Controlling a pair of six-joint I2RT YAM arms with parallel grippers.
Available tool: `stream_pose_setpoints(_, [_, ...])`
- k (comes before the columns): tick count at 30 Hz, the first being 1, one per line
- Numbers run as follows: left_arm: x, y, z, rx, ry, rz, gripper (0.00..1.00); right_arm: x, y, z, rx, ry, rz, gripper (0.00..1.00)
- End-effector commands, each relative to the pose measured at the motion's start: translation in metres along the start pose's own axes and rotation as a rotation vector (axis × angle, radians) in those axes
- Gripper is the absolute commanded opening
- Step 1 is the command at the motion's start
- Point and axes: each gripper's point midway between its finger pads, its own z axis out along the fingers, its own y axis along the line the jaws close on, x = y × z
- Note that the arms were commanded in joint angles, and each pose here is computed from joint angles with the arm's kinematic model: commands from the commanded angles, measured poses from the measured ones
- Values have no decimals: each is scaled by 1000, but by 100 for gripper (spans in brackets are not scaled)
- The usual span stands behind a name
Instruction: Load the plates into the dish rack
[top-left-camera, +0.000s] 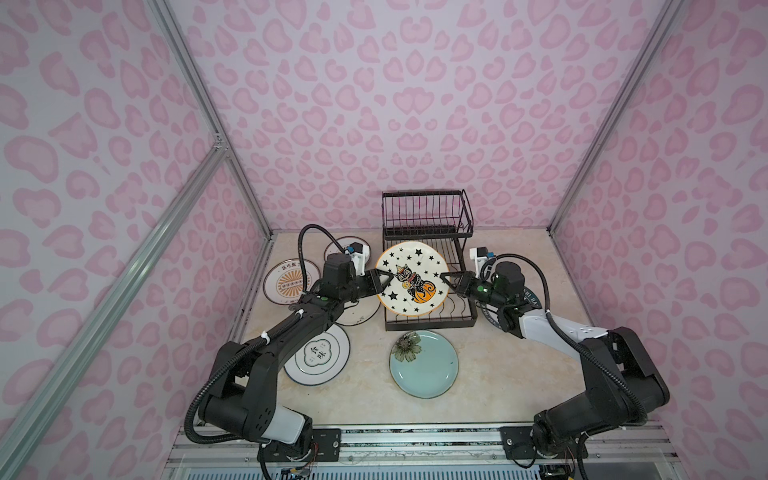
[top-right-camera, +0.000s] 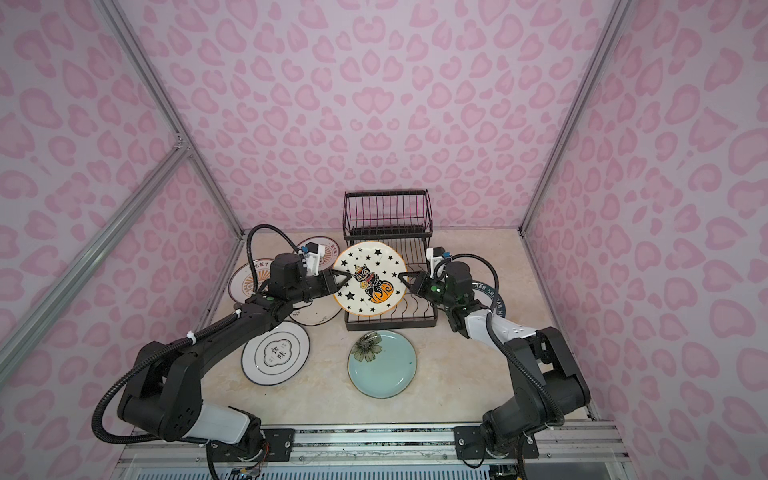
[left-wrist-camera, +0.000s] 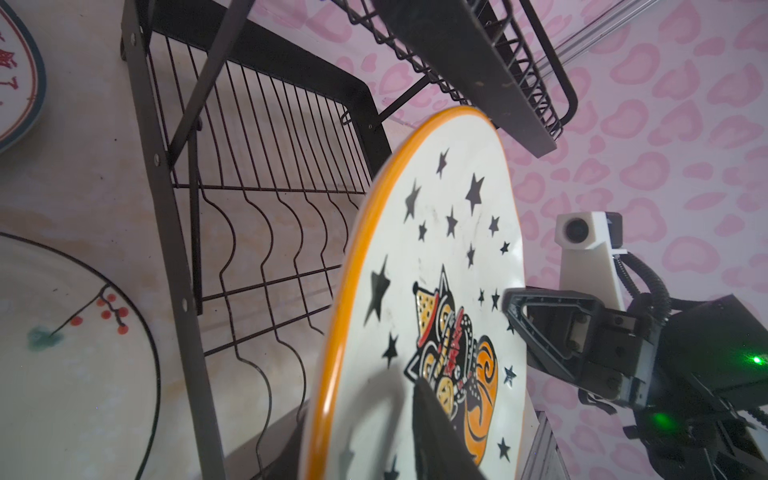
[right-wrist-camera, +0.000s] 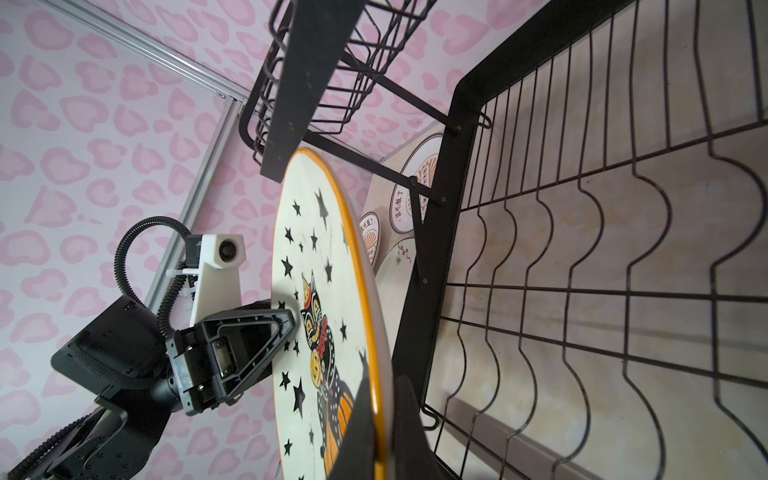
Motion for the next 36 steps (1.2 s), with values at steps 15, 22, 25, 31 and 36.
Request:
stream_pose_setpoints(15, [-13, -39, -10, 146, -20, 71, 2, -9, 35, 4, -102, -6, -76, 0])
stream_pose_setpoints(22, [-19, -51, -14, 194, -44, 70, 2, -10, 39, 4, -111, -5, -56, 8])
stream_pose_setpoints(25, [-21, -56, -18, 204, -54, 78, 2, -8, 40, 4, -111, -2, -52, 18])
stream_pose_setpoints(31, [-24, -61, -24, 212, -76, 91, 2, -6, 43, 3, -119, 2, -57, 37])
stream_pose_setpoints(36, [-26, -63, -26, 220, -86, 93, 2, 0, 49, 3, -133, 16, -67, 47])
